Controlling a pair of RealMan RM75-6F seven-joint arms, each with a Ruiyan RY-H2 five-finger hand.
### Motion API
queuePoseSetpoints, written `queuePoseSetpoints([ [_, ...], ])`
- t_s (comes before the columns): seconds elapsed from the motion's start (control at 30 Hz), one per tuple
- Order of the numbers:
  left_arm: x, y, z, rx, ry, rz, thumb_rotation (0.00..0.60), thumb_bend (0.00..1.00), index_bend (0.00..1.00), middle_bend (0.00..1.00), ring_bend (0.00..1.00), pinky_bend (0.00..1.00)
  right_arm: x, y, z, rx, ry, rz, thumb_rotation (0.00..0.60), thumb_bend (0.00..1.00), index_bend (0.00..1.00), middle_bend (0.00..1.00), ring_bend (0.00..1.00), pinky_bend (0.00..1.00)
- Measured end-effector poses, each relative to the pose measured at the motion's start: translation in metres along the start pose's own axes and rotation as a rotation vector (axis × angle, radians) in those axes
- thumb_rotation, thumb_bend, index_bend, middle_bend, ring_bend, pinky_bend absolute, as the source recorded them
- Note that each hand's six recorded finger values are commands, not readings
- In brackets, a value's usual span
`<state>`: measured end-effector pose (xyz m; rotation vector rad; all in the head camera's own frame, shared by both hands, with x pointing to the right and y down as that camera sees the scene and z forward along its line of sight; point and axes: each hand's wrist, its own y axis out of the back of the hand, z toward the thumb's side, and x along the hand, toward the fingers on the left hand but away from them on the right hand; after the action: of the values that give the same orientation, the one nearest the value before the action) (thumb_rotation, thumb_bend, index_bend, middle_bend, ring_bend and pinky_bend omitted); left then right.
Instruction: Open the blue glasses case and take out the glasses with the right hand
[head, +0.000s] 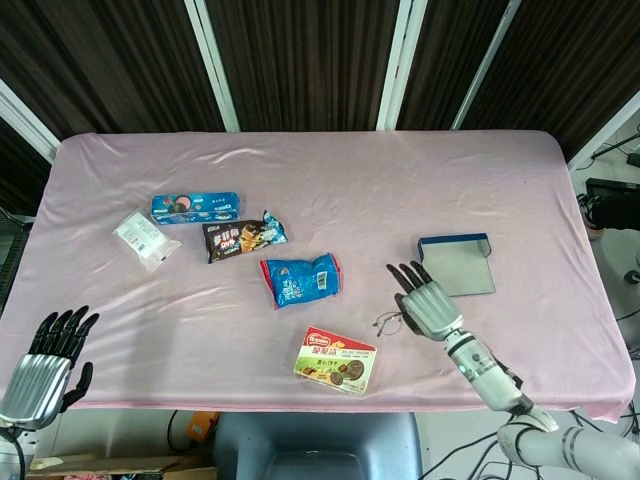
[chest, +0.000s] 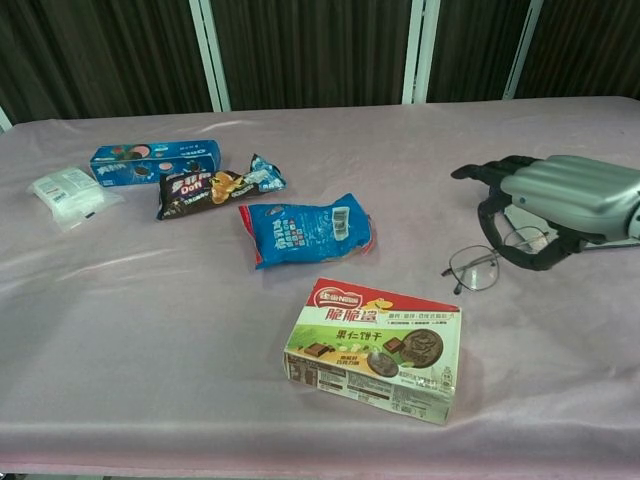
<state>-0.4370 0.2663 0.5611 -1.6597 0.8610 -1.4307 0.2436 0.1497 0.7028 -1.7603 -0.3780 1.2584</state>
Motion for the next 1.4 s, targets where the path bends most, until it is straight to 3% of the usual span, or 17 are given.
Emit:
queuePoseSetpoints([
  [0.2,0.0,0.001,-0.003,-0.006,0.004,0.001,0.6,0.53,0.0,0.0,0.0,0.0,-0.037,0.009,0.037,-0.001,-0.019,-0.031,0.6,0.63,0.73,0.04,0.0,0.0],
  [0.43,0.0,0.002,-0.005,-0.013,0.003,0.0,0.6,0.53,0.0,0.0,0.0,0.0,-0.07,0.001,0.081,0.001,-0.028,-0.015,0.6,0.63,0.65,0.04,0.0,0.0],
  [0.67,-0.001,0.003,-0.005,-0.015,0.002,0.0,0.6,0.53,0.0,0.0,0.0,0.0,-0.075,-0.004,0.099,0.023,-0.013,-0.001,0.6,0.62,0.29,0.01,0.0,0.0],
  [0.77,-0.001,0.003,-0.005,-0.014,0.002,0.0,0.6,0.53,0.0,0.0,0.0,0.0,-0.07,-0.001,0.096,0.021,-0.012,0.002,0.6,0.58,0.23,0.0,0.0,0.0],
  [0.87,-0.002,0.003,-0.005,-0.015,0.002,0.003,0.6,0.53,0.0,0.0,0.0,0.0,-0.061,0.006,0.09,0.009,-0.01,-0.003,0.6,0.58,0.23,0.0,0.0,0.0],
  [0.97,-0.003,0.005,-0.006,-0.016,0.004,0.009,0.6,0.53,0.0,0.0,0.0,0.0,-0.043,0.018,0.078,-0.013,-0.009,-0.032,0.6,0.54,0.22,0.0,0.0,0.0],
  [1.13,-0.004,0.005,-0.006,-0.016,0.005,0.014,0.6,0.53,0.0,0.0,0.0,0.0,0.016,0.037,0.033,0.02,-0.056,-0.096,0.6,0.44,0.12,0.0,0.0,0.0],
  [1.3,-0.005,0.005,-0.003,-0.011,-0.001,0.018,0.6,0.53,0.0,0.0,0.0,0.0,0.109,0.043,-0.033,0.095,-0.209,-0.089,0.6,0.42,0.05,0.0,0.0,0.0],
  [1.4,-0.006,0.005,-0.002,-0.005,-0.003,0.019,0.6,0.53,0.0,0.0,0.0,0.0,0.161,0.043,-0.06,0.067,-0.311,-0.126,0.6,0.42,0.06,0.0,0.0,0.0],
])
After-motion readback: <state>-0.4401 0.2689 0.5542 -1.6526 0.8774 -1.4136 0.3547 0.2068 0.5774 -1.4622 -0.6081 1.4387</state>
